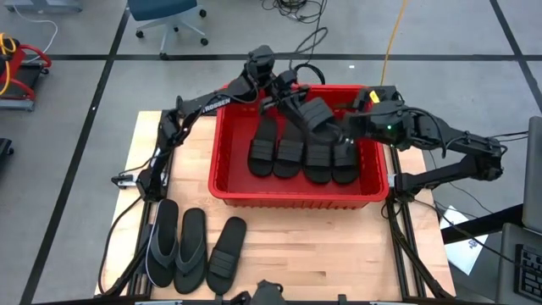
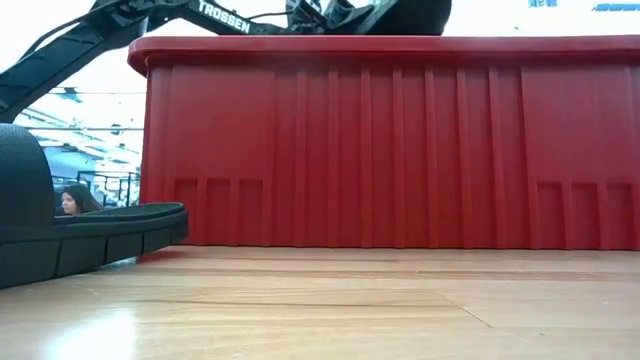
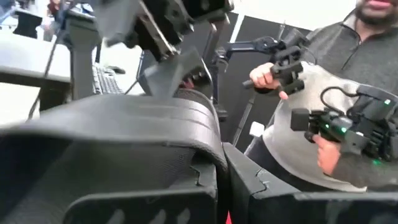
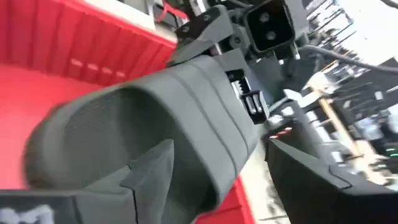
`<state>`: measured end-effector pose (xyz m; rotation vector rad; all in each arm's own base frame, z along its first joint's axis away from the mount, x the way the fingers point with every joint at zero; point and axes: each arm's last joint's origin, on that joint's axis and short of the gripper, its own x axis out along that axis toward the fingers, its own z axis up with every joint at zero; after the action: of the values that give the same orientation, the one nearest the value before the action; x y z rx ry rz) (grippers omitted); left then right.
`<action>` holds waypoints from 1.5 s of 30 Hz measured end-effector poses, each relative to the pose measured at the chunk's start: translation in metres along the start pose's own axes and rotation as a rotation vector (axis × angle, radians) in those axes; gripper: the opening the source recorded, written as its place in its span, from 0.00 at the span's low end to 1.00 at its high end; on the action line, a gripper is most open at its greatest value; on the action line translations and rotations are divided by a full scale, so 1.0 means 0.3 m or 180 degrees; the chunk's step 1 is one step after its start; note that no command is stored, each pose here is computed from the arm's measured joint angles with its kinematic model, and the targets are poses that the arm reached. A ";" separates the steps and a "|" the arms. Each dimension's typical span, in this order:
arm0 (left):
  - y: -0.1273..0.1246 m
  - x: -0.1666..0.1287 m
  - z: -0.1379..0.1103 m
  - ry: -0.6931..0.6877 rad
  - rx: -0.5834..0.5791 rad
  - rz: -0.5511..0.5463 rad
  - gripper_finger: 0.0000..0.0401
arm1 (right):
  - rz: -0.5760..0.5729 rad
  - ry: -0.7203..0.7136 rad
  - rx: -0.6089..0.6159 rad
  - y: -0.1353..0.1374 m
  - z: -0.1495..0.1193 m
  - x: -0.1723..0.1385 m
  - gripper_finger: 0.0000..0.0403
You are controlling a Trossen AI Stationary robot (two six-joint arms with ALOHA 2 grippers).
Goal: Pick and place slides into bin
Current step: Put the right black slide on top of the other black slide into the red bin
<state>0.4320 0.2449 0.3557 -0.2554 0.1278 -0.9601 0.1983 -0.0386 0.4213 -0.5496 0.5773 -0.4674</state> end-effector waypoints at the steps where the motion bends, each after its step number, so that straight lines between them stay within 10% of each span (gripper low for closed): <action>1: 0.001 -0.011 0.000 -0.0004 -0.0006 0.0018 0.00 | 0.0002 0.0022 -0.0075 0.004 0.002 0.009 0.62; 23: 0.000 0.041 -0.016 0.0060 -0.0229 -0.0141 0.00 | 0.0228 0.0087 -0.0600 0.058 0.029 0.183 0.44; 31: 0.002 0.050 -0.021 0.0054 -0.0266 -0.0126 0.01 | 0.0268 0.0128 -0.0635 0.062 0.023 0.185 0.05; 45: -0.013 -0.042 0.013 -0.0198 -0.0402 0.0590 0.26 | -0.0079 0.0417 -0.0887 0.059 -0.001 0.046 0.01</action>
<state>0.4227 0.2539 0.3605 -0.3828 0.1526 -0.7601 0.2130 -0.0329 0.4052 -0.7964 0.7683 -0.4512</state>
